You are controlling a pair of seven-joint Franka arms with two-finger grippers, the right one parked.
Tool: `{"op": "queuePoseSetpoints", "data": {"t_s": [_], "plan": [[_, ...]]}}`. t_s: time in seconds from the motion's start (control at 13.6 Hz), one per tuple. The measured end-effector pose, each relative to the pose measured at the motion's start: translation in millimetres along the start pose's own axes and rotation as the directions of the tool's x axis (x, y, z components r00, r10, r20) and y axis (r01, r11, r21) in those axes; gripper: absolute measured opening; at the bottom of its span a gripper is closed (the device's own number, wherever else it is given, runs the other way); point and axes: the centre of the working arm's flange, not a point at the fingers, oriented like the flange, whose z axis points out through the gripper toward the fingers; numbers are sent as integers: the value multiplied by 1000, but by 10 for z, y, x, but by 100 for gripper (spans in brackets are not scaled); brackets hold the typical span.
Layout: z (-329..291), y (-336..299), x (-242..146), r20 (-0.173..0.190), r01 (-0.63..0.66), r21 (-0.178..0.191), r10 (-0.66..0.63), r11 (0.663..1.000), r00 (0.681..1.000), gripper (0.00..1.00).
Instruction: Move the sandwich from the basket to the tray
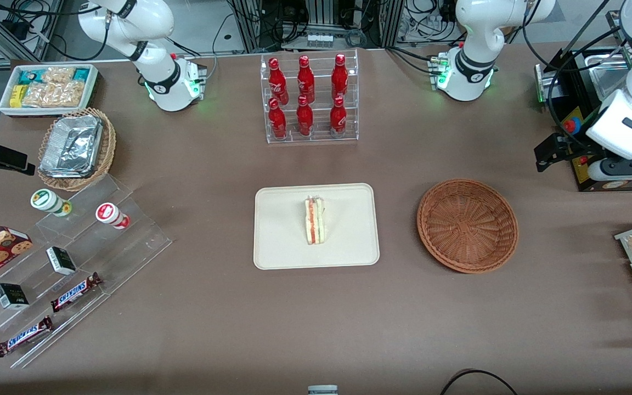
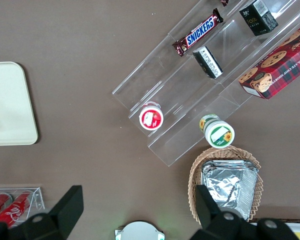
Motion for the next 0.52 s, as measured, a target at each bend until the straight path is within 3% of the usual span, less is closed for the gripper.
{"op": "queuePoseSetpoints", "data": {"t_s": [0.52], "plan": [[-37,-146,14,-7,-35,-1,35,999,999,100]]}}
